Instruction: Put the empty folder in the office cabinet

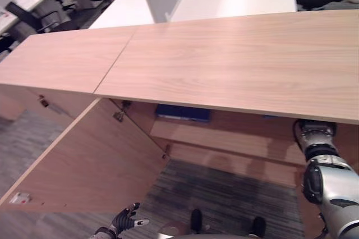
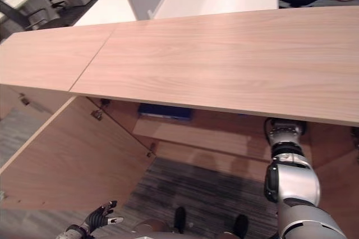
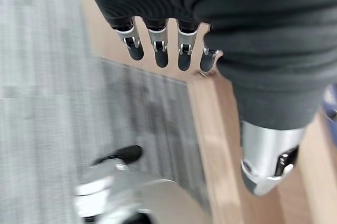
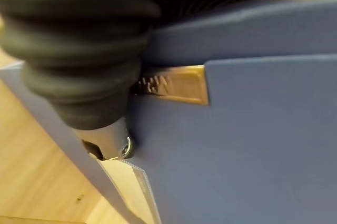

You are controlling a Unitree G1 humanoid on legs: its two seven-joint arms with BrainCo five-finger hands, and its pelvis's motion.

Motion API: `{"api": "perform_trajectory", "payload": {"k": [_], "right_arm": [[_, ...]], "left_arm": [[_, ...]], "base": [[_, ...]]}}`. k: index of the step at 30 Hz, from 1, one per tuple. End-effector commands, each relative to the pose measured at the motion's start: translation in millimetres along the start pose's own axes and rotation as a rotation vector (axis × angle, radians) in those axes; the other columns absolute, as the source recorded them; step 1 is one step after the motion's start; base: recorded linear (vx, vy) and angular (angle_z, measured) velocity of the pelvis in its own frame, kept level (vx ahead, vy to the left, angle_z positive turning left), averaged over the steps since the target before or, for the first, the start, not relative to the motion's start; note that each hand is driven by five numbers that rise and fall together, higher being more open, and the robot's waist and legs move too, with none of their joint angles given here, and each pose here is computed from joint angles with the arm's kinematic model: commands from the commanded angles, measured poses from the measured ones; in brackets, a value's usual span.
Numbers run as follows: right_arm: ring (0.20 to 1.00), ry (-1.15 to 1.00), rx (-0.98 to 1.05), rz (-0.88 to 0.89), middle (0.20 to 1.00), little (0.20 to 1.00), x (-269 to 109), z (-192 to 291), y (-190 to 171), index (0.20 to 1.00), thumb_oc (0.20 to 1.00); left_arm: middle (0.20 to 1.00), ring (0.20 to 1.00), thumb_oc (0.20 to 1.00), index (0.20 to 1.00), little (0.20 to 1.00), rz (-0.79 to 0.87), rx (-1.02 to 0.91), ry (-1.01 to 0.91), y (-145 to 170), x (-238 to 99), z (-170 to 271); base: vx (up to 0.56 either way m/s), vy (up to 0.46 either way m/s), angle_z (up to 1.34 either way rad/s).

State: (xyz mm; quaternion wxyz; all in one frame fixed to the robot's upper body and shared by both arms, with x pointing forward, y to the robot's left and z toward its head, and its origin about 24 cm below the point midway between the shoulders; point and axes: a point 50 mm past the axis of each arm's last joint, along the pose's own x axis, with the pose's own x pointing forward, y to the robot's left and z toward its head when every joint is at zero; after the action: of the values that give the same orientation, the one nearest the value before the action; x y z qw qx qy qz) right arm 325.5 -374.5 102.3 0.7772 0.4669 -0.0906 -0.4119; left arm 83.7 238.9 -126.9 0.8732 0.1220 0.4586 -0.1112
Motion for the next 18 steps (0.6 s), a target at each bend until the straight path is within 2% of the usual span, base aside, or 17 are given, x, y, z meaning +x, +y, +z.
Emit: {"api": "perform_trajectory", "payload": {"k": [1, 4, 8, 18], "right_arm": [[0.200, -0.089, 0.103, 0.154, 0.200, 0.200, -0.6, 29.6, 55.3, 0.200, 0.200], [0.200, -0.104, 0.118, 0.194, 0.200, 0.200, -3.9, 33.6, 75.8, 0.200, 0.200], [0.200, -0.127, 0.160, 0.243, 0.200, 0.200, -9.0, 42.1, 100.1, 0.200, 0.200], [0.200, -0.174, 0.215, 0.229, 0.200, 0.200, -9.7, 64.9, 111.8, 0.200, 0.200]], "left_arm": [[1.000, 1.000, 1.000, 1.000, 1.000, -0.015, 0.045, -0.054, 13.6, 3.1, 19.6], [1.000, 1.000, 1.000, 1.000, 1.000, -0.073, 0.056, -0.149, 10.5, 3.7, 42.9], [1.000, 1.000, 1.000, 1.000, 1.000, -0.053, 0.066, -0.224, 25.3, 3.3, 67.5], [1.000, 1.000, 1.000, 1.000, 1.000, 0.004, 0.019, -0.286, 45.1, -2.4, 83.2]], "base": [[-0.04, -0.015, 0.31], [-0.12, -0.034, 0.11], [-0.24, -0.047, 0.11], [-0.06, -0.018, 0.06]]}}
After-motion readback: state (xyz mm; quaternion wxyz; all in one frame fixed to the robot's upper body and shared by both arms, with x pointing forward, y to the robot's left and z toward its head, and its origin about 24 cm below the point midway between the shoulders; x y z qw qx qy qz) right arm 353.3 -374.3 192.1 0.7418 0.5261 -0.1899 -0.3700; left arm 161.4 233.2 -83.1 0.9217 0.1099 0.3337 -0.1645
